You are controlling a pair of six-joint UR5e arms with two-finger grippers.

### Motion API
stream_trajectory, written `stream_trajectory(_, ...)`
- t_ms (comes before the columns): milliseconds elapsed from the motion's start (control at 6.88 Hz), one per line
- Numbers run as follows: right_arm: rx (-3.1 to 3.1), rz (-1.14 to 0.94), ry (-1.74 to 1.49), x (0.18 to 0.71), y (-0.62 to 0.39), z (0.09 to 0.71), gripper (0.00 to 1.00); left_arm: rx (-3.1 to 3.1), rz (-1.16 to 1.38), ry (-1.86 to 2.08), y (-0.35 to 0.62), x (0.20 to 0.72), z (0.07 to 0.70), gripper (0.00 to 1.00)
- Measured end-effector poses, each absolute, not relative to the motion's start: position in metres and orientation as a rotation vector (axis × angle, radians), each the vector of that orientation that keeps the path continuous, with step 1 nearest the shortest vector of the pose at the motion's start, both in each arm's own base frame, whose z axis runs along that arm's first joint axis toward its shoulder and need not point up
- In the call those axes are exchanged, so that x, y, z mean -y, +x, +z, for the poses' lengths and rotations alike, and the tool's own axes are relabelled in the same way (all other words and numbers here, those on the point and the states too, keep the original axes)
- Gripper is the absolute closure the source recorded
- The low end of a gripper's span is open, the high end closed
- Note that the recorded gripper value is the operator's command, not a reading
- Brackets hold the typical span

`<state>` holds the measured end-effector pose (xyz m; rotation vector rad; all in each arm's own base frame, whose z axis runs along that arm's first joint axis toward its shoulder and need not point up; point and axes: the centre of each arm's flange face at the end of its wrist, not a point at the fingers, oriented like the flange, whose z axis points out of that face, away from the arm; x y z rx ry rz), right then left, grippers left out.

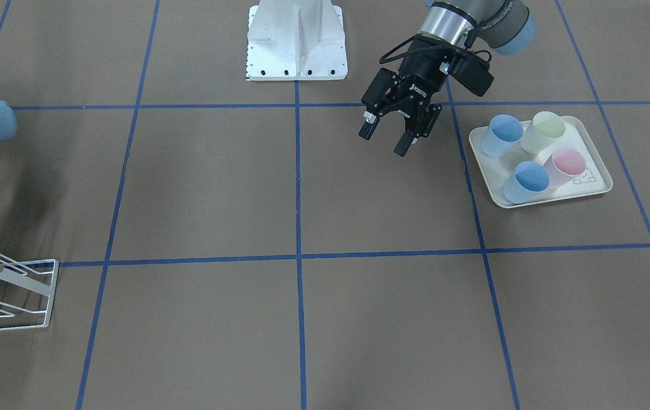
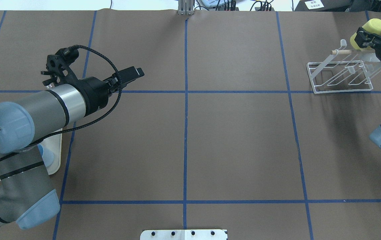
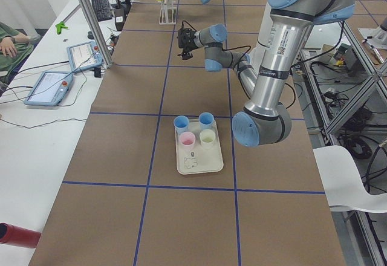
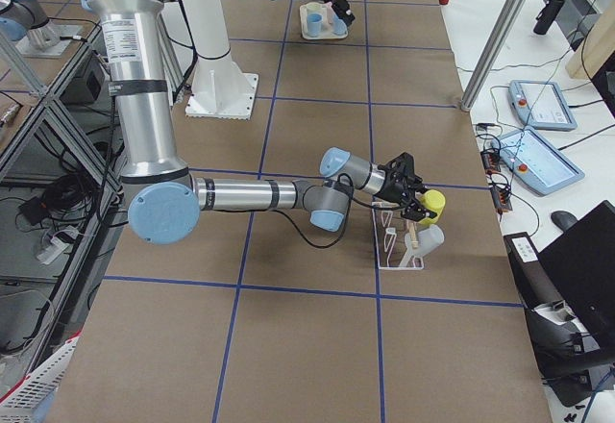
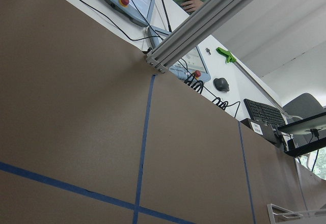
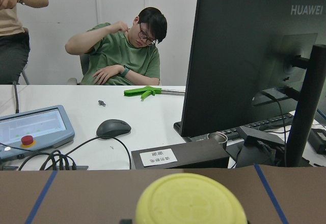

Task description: Transfer IKEA cup to right arm and place on rack

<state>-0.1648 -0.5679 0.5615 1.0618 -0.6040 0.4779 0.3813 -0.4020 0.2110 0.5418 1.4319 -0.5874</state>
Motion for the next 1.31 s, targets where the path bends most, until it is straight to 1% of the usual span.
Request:
stream_trajectory(145, 0.604, 0.475, 1.060, 0.5674, -0.1665, 0.5621, 0.94, -1.434, -0.587, 0.542, 0.3815, 0.4018, 0.2105, 0.00)
stream_trajectory(291, 0.604, 0.473, 1.059, 0.5672, -0.1671, 0.5626, 0.25, -1.435, -0.587, 0.542, 0.3815, 0.4018, 0.2102, 0.00)
stream_trajectory(436, 0.603, 0.470, 1.058, 0.5671, -0.1675, 0.5634, 0.00, -1.436, -0.588, 0.541, 0.3815, 0.4018, 0.2097, 0.00)
stream_trajectory(1017, 0.579, 0.440, 1.062, 0.5640, -0.1652, 0.5683, 0.00, -1.438, -0.588, 0.539, 0.3816, 0.4014, 0.2101, 0.00)
stream_trajectory(1307, 0.584, 0.437, 1.078, 0.5664, -0.1613, 0.5613, 0.00, -1.439, -0.589, 0.540, 0.3809, 0.4018, 0.2098, 0.00)
